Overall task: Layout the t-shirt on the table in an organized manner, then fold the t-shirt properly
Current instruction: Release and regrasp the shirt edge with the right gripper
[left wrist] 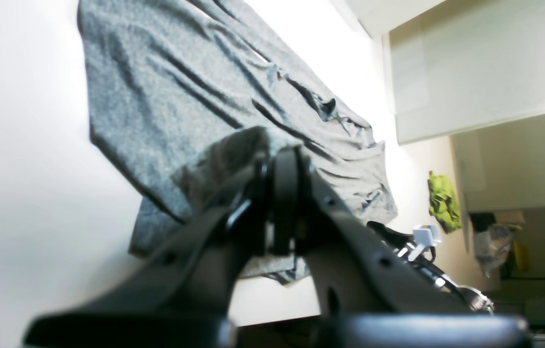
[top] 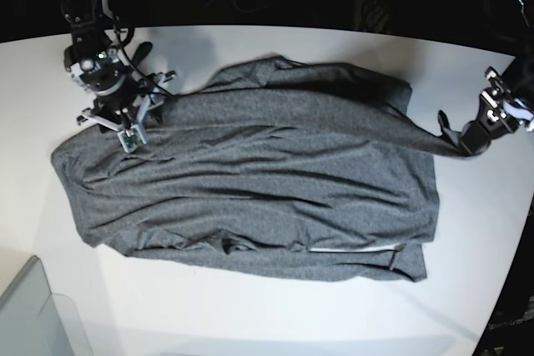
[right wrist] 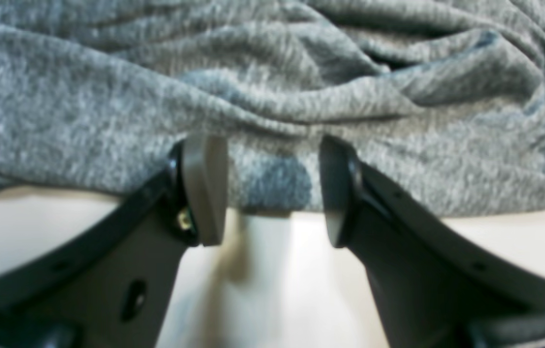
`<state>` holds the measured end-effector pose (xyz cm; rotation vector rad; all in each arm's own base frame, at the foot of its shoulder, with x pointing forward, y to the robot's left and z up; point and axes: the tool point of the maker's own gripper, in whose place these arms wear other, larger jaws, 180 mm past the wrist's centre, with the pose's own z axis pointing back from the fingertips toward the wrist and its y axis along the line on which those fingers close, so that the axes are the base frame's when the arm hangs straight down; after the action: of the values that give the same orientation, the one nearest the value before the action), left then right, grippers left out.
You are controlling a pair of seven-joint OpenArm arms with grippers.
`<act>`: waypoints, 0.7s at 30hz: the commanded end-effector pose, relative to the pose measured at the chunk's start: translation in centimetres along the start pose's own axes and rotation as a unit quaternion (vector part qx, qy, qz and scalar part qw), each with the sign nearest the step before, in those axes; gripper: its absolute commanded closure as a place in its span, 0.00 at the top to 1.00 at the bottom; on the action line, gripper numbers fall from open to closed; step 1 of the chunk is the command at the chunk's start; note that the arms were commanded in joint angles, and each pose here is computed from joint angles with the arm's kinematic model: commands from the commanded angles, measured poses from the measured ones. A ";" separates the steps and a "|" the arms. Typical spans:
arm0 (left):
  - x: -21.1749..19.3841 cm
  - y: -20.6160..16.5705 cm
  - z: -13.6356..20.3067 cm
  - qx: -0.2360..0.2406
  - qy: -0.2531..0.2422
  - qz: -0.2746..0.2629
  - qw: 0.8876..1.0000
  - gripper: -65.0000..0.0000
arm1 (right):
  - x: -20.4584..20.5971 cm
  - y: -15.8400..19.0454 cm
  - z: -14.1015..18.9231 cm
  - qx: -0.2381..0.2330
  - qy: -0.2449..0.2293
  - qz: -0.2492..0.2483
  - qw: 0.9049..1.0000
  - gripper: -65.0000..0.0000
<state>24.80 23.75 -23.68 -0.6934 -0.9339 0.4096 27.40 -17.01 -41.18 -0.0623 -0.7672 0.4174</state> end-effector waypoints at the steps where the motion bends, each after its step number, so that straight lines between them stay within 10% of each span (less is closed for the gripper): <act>1: 0.7 -0.7 0.2 -0.010 -0.008 0.003 1.000 0.00 | 1.5 -0.6 0.2 -0.007 -0.025 0.003 1.000 0.48; 21: 0.8 -0.7 0.2 -0.010 -0.009 0.003 1.000 0.00 | 1.4 -0.8 -1.4 -0.004 -0.021 -0.011 1.000 0.36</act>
<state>24.80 23.80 -23.76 -0.6895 -0.9329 0.4135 28.53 -16.84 -42.21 -0.0420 -0.7664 0.3907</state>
